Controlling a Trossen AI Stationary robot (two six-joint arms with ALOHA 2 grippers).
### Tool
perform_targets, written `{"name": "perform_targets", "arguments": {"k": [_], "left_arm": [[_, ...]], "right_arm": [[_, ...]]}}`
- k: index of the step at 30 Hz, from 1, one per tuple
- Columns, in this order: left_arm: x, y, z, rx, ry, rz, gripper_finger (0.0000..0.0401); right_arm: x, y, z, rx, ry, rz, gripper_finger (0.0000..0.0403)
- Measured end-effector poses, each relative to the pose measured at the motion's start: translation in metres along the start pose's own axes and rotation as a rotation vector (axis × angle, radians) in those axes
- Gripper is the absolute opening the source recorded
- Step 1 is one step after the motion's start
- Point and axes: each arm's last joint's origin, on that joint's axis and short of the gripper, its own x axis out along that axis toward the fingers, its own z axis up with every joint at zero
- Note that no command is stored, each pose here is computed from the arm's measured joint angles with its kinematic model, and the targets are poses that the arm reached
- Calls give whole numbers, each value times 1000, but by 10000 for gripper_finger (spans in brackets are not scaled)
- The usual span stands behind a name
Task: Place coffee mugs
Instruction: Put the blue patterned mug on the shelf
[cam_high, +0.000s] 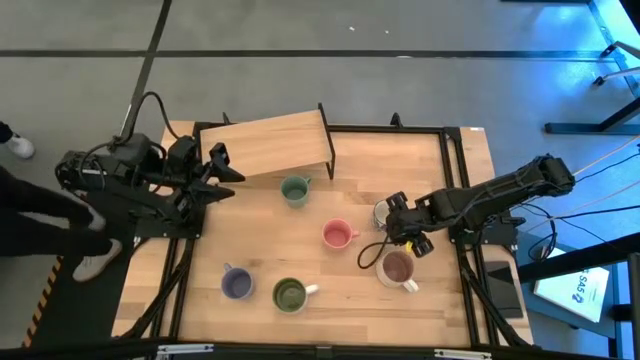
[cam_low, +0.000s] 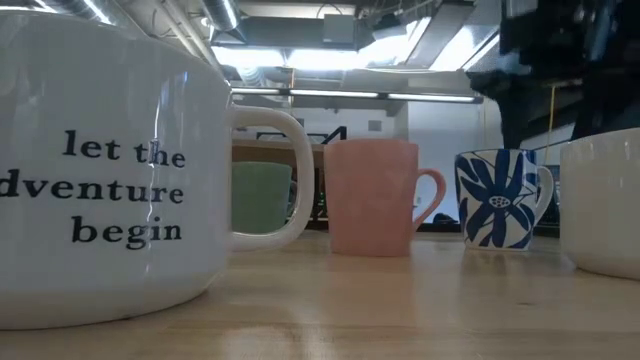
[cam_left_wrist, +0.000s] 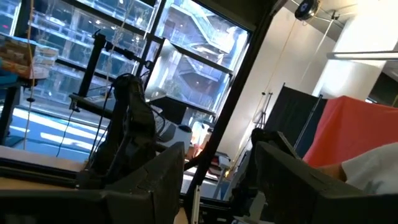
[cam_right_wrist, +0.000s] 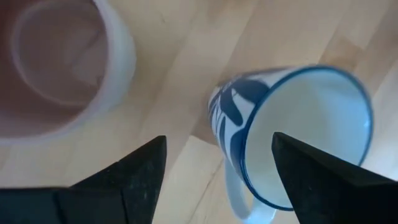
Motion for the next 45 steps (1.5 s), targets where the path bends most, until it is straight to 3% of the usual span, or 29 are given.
{"name": "perform_targets", "arguments": {"k": [12,26,36,45], "left_arm": [[0,2,1,0,-33,76,192],[0,4,2,1,-52,120,192],[0,4,2,0,-61,141,192],[0,4,2,-1,-65,149,192]], "right_arm": [[19,-14,-15,49,47,-41,259],[21,-17,-17,-8,51,-42,14],[9,-21,-9,20,21,-45,5],[-59,-41,20,11,-110,-66,2]]}}
